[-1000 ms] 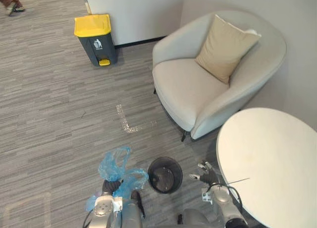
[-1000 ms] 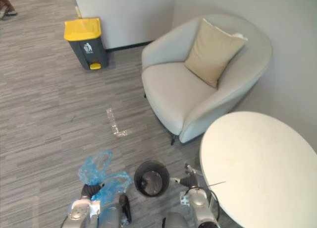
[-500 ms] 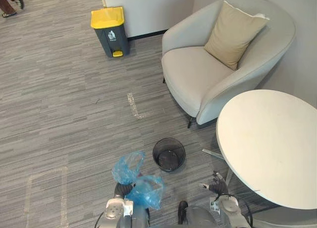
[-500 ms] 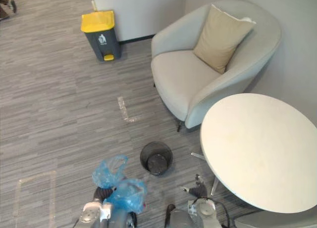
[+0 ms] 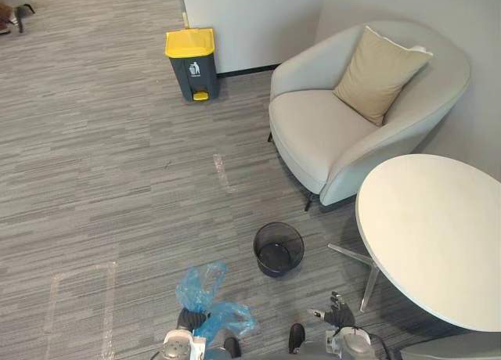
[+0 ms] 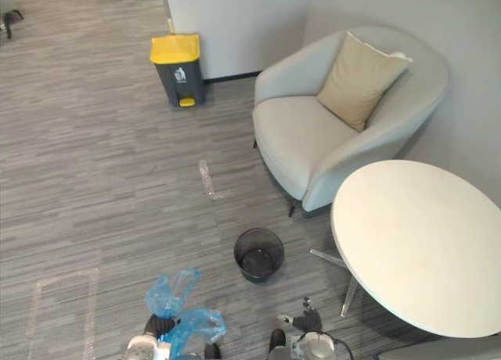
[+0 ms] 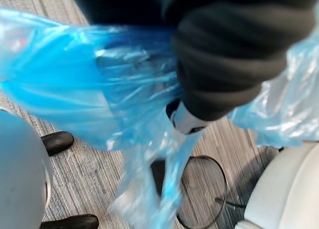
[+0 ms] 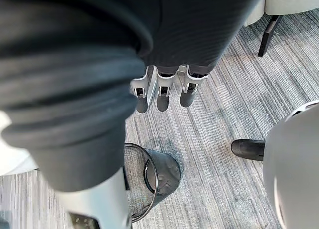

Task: Gather rubbish on tea table into small bin, then transfer packed bag to large trash can.

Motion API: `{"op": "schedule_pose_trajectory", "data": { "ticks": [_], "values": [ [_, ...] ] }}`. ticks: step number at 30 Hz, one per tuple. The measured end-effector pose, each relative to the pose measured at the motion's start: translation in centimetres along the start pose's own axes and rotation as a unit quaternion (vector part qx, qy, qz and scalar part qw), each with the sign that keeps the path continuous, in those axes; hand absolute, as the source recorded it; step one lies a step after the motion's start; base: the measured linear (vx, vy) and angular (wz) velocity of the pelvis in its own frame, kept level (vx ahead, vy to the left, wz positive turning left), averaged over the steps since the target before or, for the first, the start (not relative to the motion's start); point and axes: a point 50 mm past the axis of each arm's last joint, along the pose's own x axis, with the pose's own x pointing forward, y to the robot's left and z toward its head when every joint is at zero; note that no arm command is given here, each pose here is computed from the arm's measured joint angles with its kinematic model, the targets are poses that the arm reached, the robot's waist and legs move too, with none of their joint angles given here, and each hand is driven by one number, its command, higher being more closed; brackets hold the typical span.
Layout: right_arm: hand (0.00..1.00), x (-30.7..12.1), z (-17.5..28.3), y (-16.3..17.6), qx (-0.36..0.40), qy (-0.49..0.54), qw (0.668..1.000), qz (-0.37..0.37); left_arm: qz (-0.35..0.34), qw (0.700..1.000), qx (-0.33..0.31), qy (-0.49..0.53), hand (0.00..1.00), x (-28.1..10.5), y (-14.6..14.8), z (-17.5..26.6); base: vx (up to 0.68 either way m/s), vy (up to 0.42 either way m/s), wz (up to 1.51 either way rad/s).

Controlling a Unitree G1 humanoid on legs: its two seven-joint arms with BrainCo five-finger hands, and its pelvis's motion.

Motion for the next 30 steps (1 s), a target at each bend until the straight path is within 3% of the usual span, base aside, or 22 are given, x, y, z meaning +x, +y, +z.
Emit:
{"op": "schedule_pose_trajectory", "data": {
  "ticks": [5, 11, 16, 24, 30],
  "values": [
    [0.0, 0.3, 0.4, -1.3, 0.014, -0.002, 0.999, -0.032, 0.0, 1.0, -0.001, -0.022, 1.0, 0.6, -0.1, 1.6, 0.02, 0.107, 0.99],
    [0.0, 1.0, 2.4, -0.4, 0.015, -0.027, 0.999, -0.027, 0.016, 1.0, -0.01, -0.001, 1.0, 0.1, 0.9, 0.1, 0.09, 0.197, 0.34],
    [0.0, 0.4, 0.1, -0.7, 0.007, 0.013, 0.999, -0.031, 0.015, 1.0, 0.002, -0.003, 1.0, -0.1, 1.0, 0.0, 0.2, 0.224, 0.71],
    [0.0, 0.9, 1.3, -2.4, -0.014, -0.011, 0.999, -0.051, 0.024, 0.999, 0.013, -0.029, 1.0, 1.2, 1.5, 2.4, 0.5, -0.009, 0.94],
    [0.0, 0.8, 2.0, -2.9, -0.019, -0.025, 0.998, -0.055, 0.026, 0.999, -0.015, -0.011, 1.0, 1.0, 0.9, 1.6, 0.71, -0.131, 0.31]
  ]
}}
